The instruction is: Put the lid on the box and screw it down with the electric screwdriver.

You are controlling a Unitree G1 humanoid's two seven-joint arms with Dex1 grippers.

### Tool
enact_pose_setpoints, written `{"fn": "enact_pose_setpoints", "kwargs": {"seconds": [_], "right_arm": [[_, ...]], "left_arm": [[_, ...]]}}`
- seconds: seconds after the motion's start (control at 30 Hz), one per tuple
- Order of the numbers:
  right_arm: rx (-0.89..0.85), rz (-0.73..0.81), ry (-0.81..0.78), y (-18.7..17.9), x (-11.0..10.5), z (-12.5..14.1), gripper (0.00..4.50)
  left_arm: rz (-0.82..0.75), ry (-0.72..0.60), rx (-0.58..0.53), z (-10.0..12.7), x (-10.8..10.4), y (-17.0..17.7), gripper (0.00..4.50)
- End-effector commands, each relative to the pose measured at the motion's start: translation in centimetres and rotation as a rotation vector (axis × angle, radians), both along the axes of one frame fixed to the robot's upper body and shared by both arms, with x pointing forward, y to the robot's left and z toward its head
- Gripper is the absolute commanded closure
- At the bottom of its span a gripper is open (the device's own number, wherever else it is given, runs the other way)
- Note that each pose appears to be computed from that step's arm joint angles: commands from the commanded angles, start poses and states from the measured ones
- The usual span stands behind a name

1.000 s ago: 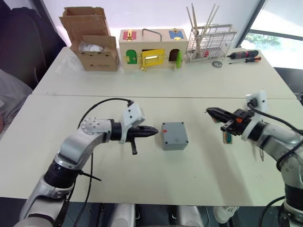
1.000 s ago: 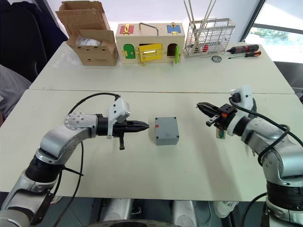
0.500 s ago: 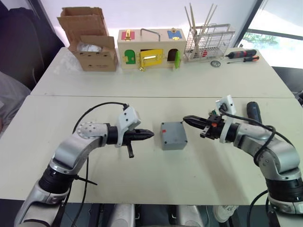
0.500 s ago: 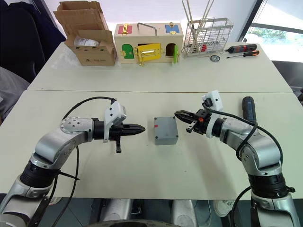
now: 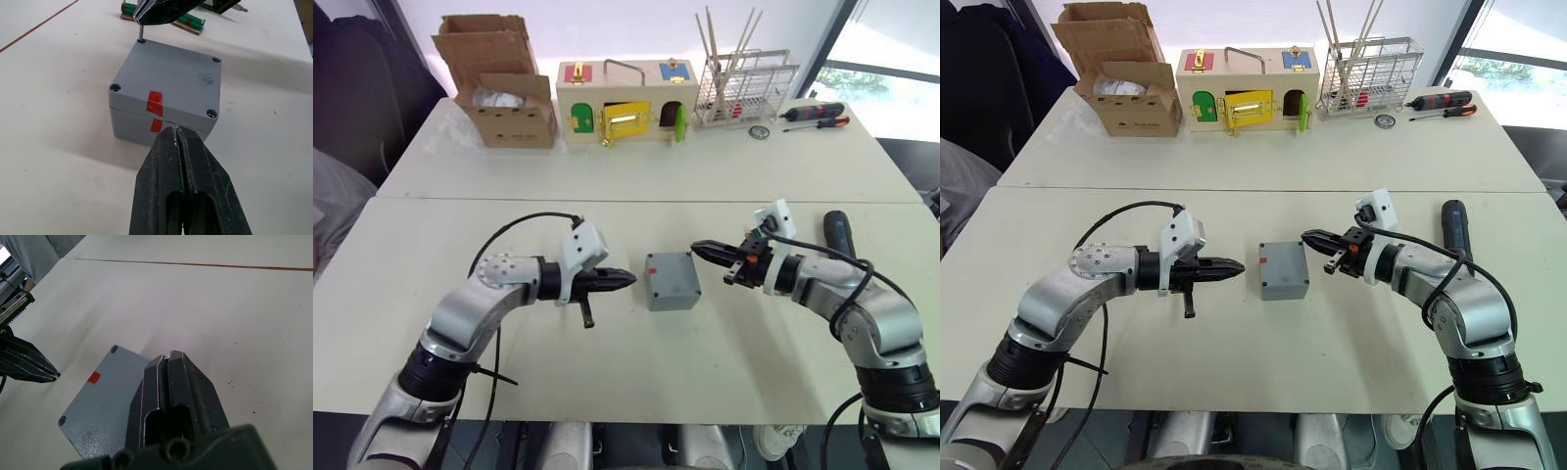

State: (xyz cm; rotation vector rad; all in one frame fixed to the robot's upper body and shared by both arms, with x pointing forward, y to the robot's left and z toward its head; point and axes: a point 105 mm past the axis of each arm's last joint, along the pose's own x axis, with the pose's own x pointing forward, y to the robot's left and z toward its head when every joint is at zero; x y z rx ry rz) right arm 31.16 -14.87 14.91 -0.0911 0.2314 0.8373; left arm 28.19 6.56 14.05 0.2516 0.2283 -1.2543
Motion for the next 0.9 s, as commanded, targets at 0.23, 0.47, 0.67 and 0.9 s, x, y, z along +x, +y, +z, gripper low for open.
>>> {"fn": "enact_pose_setpoints", "kwargs": {"seconds": [0.23,0.47,0.67,0.9], "right_arm": [[-0.001,0.024,-0.012,0.6,-0.1,0.2,4.47],[-0.009,0.021,-0.007,0.7,0.1,-0.2,4.47],[-0.016,0.023,-0.012,0.5,0.1,-0.1,3.55],[-0.029,-0.02,-0.054,-1.0,0.3,2.0,0.25]], "left_arm": [[-0.012,-0.028,-0.012,0.4,-0.1,-0.3,4.5],[-0.016,-0.029,-0.014,0.4,-0.1,-0.5,4.5],[-0.022,-0.034,-0.016,0.5,0.0,-0.7,4.5],[-0.054,-0.05,-0.028,1.0,-0.1,-1.2,4.5]]}}
